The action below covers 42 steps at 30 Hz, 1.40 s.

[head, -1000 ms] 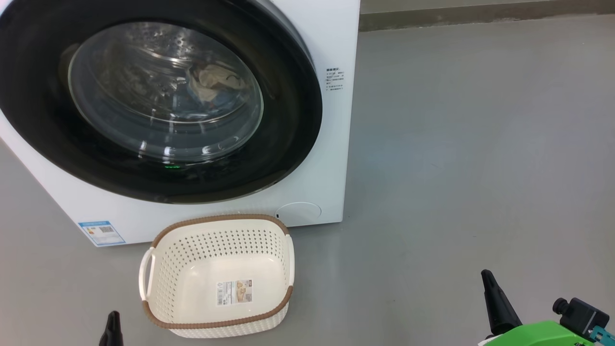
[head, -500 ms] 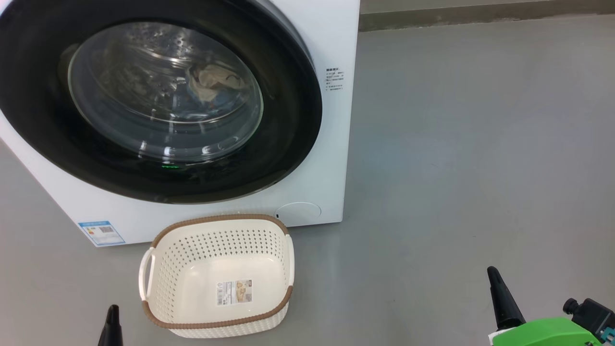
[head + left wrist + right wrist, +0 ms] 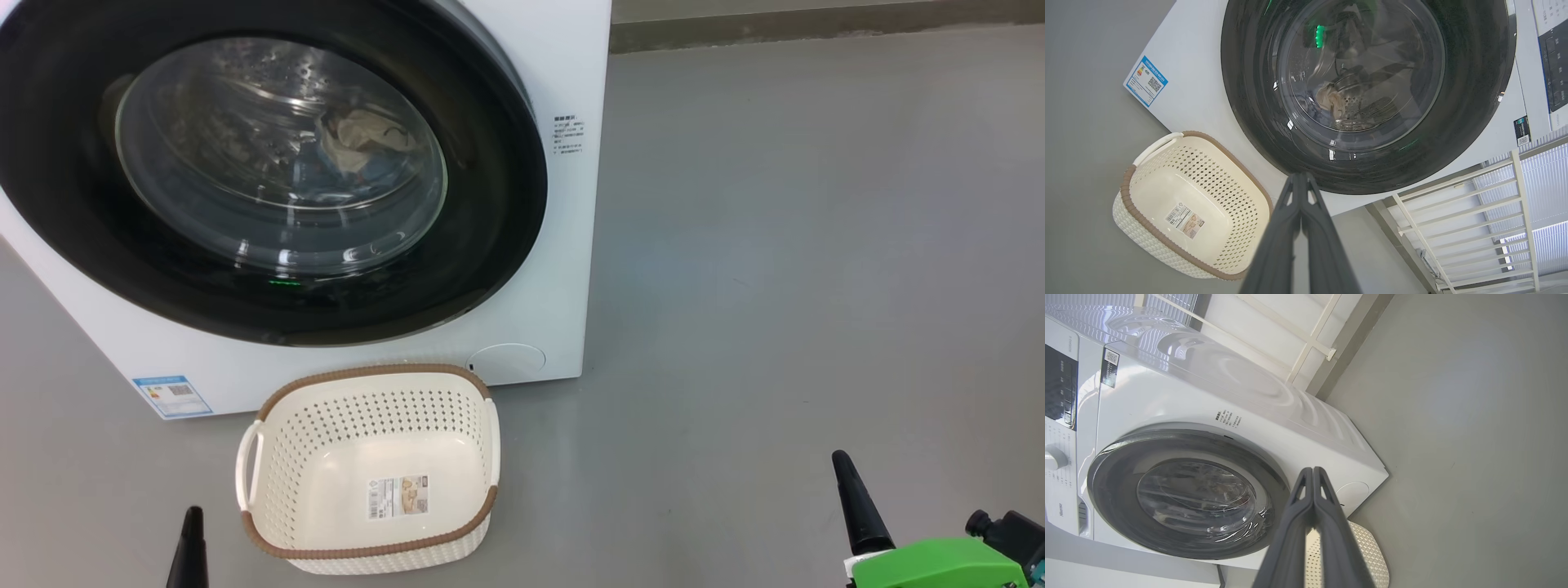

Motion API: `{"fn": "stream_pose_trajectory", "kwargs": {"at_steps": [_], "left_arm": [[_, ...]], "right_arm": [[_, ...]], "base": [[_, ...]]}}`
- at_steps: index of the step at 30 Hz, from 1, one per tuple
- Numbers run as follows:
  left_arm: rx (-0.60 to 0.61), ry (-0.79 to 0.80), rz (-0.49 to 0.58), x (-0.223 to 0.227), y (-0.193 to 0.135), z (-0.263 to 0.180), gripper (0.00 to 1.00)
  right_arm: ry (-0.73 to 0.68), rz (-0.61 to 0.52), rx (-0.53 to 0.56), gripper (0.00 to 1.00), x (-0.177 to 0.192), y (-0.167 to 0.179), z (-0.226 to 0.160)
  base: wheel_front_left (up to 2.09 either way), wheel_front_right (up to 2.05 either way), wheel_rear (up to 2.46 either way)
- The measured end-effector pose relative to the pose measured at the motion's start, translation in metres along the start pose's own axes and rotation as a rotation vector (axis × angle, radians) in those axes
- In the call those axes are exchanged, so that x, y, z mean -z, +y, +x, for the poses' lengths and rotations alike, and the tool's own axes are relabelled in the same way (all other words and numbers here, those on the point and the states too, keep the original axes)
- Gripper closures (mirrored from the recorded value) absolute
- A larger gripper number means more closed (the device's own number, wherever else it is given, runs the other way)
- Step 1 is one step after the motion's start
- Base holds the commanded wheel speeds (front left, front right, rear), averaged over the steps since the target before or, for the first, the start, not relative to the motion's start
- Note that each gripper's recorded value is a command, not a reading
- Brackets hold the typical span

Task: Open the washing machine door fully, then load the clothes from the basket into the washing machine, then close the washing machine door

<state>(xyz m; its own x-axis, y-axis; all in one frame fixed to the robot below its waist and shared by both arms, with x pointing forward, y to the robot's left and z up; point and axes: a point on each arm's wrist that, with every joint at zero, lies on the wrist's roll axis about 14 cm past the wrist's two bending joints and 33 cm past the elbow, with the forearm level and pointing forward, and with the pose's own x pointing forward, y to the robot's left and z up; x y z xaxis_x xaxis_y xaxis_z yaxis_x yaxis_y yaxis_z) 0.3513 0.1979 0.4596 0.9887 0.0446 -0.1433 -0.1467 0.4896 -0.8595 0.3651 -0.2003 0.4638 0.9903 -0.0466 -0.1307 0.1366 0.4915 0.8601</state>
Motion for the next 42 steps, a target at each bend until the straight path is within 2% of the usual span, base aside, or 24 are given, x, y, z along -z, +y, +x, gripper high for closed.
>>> {"fn": "stream_pose_trajectory", "kwargs": {"at_steps": [42], "left_arm": [[0.073,0.042,-0.455,-0.002,-0.025,0.019,1.0]], "right_arm": [[0.003,0.452,-0.051,1.0,-0.013,0.013,0.008]], "base": [[0.0,0.0,0.0]]}}
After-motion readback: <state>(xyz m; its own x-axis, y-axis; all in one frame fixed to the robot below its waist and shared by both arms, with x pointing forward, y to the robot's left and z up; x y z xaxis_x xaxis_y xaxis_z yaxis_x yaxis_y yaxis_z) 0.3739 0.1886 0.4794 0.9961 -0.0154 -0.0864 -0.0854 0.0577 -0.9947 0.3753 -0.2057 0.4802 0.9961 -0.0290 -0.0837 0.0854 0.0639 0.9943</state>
